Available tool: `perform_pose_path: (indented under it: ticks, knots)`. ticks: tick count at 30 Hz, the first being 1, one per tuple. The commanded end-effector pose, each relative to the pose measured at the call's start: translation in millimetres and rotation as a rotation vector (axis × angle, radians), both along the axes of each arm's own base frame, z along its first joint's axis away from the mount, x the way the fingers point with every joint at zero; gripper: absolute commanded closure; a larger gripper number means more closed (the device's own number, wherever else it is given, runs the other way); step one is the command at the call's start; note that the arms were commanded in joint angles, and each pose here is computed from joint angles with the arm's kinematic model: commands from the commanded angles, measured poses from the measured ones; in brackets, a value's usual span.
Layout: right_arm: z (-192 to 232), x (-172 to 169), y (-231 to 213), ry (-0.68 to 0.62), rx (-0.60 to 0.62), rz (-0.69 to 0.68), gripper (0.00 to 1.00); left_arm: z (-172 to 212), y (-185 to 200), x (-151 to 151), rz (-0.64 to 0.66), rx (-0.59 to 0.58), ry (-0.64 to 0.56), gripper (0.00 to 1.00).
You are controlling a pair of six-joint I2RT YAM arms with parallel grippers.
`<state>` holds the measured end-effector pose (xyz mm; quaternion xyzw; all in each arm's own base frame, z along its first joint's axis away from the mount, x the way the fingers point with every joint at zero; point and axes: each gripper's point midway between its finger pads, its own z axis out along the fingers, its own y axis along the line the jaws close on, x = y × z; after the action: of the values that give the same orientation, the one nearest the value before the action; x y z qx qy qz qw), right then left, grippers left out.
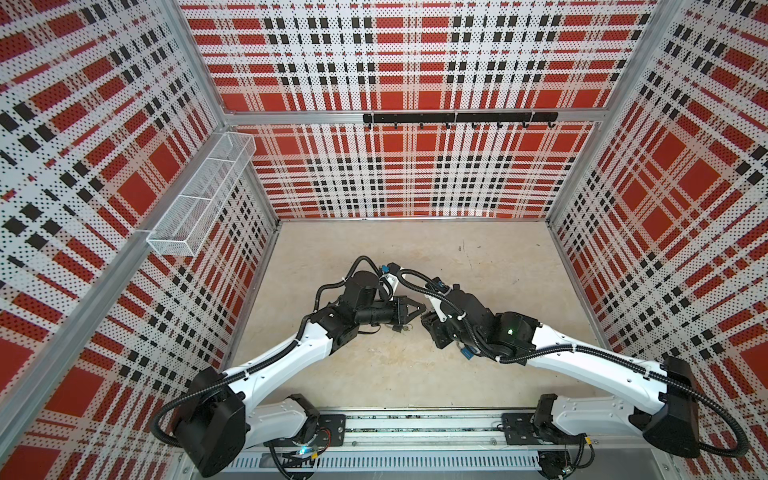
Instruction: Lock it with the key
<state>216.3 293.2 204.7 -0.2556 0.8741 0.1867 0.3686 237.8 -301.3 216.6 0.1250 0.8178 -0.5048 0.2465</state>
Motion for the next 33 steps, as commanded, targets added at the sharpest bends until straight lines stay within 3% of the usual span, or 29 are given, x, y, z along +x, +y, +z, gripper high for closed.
perform_pose_path:
  ticks: [1, 6, 10, 20, 33]
  knots:
    - [19.8, 7.6, -0.1, -0.046, 0.103, -0.029, 0.52, 8.0, -1.8, 8.3, 0.034, -0.015, -0.023, 1.00]
    - [33.6, 9.0, -12.9, -0.055, 0.228, -0.040, 0.44, 16.1, 5.4, 21.8, 0.148, -0.048, -0.016, 1.00]
    - [51.0, 8.4, -25.2, -0.112, 0.346, -0.030, 0.43, 19.3, 13.5, 31.2, 0.271, -0.079, 0.021, 1.00]
    - [72.8, 13.6, -56.8, -0.230, 0.613, 0.011, 0.47, 61.5, 17.5, 30.8, 0.432, -0.201, 0.035, 1.00]
    - [90.0, 10.4, -44.6, -0.301, 0.615, 0.133, 0.47, 92.0, 8.0, 20.9, 0.457, -0.323, 0.103, 1.00]
